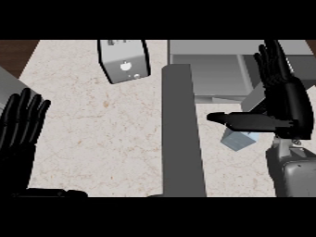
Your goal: Pick up the milk, place it into the microwave and close the microwave
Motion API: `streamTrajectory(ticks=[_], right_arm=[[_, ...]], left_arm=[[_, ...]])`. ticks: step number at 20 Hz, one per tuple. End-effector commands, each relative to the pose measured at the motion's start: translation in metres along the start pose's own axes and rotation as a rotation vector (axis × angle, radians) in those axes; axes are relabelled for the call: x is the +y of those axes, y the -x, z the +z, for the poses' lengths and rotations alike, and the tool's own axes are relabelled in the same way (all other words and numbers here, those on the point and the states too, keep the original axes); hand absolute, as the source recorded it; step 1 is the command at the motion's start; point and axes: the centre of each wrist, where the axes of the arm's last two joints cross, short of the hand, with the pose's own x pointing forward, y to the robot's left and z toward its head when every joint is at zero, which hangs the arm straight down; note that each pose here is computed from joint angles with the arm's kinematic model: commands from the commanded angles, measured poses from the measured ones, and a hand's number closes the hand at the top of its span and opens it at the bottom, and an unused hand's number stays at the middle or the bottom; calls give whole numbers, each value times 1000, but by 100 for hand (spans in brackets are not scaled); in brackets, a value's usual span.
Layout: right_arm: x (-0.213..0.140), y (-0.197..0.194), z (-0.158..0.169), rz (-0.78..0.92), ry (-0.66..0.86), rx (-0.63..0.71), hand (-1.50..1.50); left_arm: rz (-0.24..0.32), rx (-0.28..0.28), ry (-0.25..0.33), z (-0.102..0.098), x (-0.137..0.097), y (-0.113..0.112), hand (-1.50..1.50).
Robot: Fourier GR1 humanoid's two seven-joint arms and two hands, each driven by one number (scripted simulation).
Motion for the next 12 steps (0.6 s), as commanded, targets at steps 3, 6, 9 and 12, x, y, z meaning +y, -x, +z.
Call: streamTrajectory(ticks=[3,6,9,12], right_arm=[[-5,33,17,17,18,48,-150],[-24,56,7,27,30,78,-150],[-14,72,48,64,34,105,-150],[-21,94,54,82,48,122,-150]], left_arm=[[-2,-3,-5,14,-11,-2,-150],[19,-5,-8,19,-12,-6,-150],[19,-8,6,23,-2,-12,-150],[-7,3,22,20,-4,-18,-150]])
